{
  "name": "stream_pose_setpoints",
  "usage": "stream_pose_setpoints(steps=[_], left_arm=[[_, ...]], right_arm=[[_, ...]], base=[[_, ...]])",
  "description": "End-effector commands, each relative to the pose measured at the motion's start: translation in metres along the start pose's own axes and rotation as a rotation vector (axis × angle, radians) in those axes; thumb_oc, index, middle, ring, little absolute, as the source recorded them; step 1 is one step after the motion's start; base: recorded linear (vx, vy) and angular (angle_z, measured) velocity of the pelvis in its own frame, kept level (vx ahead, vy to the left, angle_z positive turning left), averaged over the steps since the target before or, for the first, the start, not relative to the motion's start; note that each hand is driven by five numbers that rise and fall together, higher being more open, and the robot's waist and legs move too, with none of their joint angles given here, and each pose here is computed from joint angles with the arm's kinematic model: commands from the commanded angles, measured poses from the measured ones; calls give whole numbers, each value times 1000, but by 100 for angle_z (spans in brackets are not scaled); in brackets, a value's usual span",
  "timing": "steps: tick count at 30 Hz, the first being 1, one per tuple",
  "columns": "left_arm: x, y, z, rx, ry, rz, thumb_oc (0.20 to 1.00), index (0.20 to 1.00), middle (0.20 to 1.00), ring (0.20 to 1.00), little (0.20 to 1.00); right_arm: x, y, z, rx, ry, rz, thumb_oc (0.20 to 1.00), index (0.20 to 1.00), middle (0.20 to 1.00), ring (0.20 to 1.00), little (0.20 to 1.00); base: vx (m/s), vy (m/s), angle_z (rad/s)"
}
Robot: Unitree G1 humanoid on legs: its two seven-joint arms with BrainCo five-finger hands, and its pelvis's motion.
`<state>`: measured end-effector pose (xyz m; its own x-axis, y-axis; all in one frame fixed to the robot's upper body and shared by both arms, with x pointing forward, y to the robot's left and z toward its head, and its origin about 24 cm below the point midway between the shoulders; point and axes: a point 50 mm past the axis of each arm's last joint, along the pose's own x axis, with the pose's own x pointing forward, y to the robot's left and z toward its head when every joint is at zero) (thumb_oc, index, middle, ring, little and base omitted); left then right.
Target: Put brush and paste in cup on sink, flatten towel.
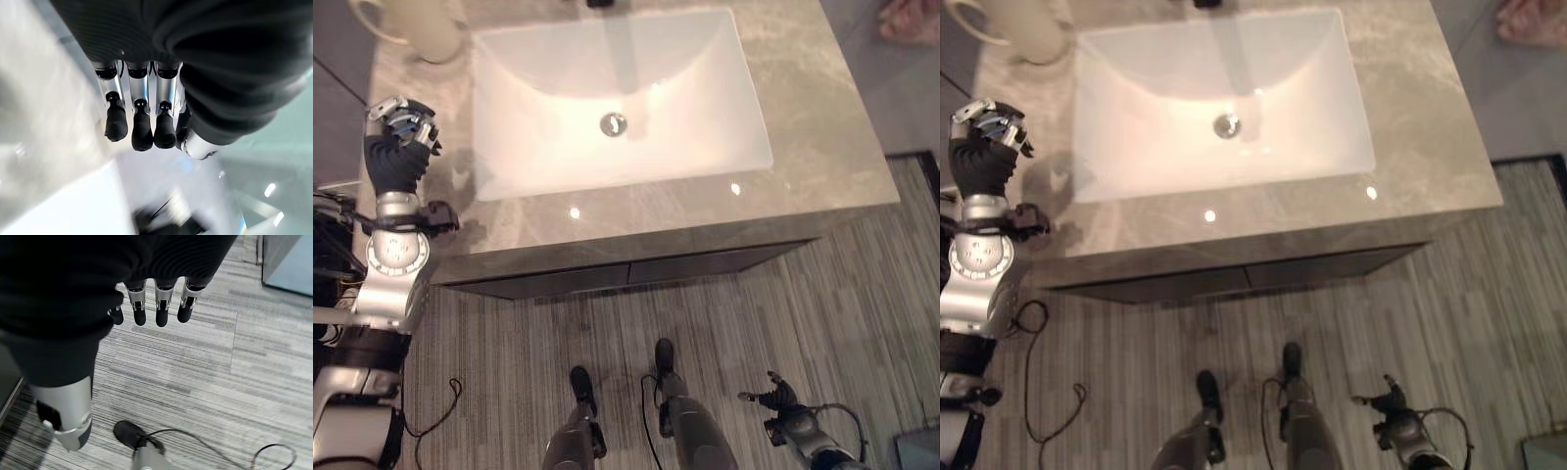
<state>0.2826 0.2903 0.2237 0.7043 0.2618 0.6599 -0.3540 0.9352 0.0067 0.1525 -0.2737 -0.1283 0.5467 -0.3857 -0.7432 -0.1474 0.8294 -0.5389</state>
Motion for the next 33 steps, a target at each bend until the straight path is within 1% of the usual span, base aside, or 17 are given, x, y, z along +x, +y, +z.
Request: stream_pose_setpoints(steps=[1, 5, 6, 10, 14, 23, 26, 27, 28, 30, 33], left_arm=[[-5, 7, 21, 20, -129, -48, 200, 200, 200, 200, 200], [-30, 21, 15, 69, -66, -67, 200, 200, 200, 200, 200], [-38, 29, 12, 80, -38, -54, 200, 200, 200, 200, 200], [-51, 35, 8, 90, -4, -47, 200, 200, 200, 200, 200], [-67, 33, 0, 77, 50, -69, 200, 200, 200, 200, 200], [-69, 22, 0, 86, 51, -114, 200, 200, 200, 200, 200], [-70, 24, 1, 104, 47, -107, 200, 200, 200, 200, 200], [-69, 26, 2, 125, 42, -104, 200, 200, 200, 200, 200], [-70, 30, 6, 163, 27, -97, 200, 200, 200, 200, 200], [-70, 30, 7, 164, 21, -95, 200, 200, 200, 200, 200], [-68, 28, 10, 172, 4, -107, 200, 200, 200, 200, 200]], right_arm=[[-8, 14, -31, -80, 100, 54, 1000, 1000, 1000, 1000, 1000], [-10, 12, -38, -51, 105, 56, 1000, 1000, 1000, 1000, 1000], [-10, 10, -36, -22, 90, 47, 1000, 1000, 1000, 1000, 1000], [-10, 11, -30, 20, 57, 46, 1000, 1000, 1000, 1000, 1000], [-11, 10, -21, 50, -9, 41, 1000, 1000, 1000, 1000, 1000], [-13, 11, -23, 127, -8, 33, 1000, 1000, 1000, 1000, 1000], [-13, 7, -22, 151, -20, 17, 1000, 1000, 1000, 1000, 1000], [-13, 7, -21, 186, -24, 11, 1000, 1000, 1000, 1000, 1000], [-14, 6, -26, 282, 0, -10, 1000, 1000, 1000, 1000, 1000], [-16, 8, -31, 319, 2, -9, 1000, 1000, 1000, 1000, 1000], [-19, 6, -44, 270, 41, -35, 1000, 1000, 1000, 1000, 1000]], base=[[78, 106, 8], [36, 100, 13], [34, 105, 8], [15, 128, 1], [-2, 147, 1], [-11, 125, -7], [4, 136, -7], [11, 129, -23], [21, 131, -42], [37, 121, -62], [73, 78, -5]])
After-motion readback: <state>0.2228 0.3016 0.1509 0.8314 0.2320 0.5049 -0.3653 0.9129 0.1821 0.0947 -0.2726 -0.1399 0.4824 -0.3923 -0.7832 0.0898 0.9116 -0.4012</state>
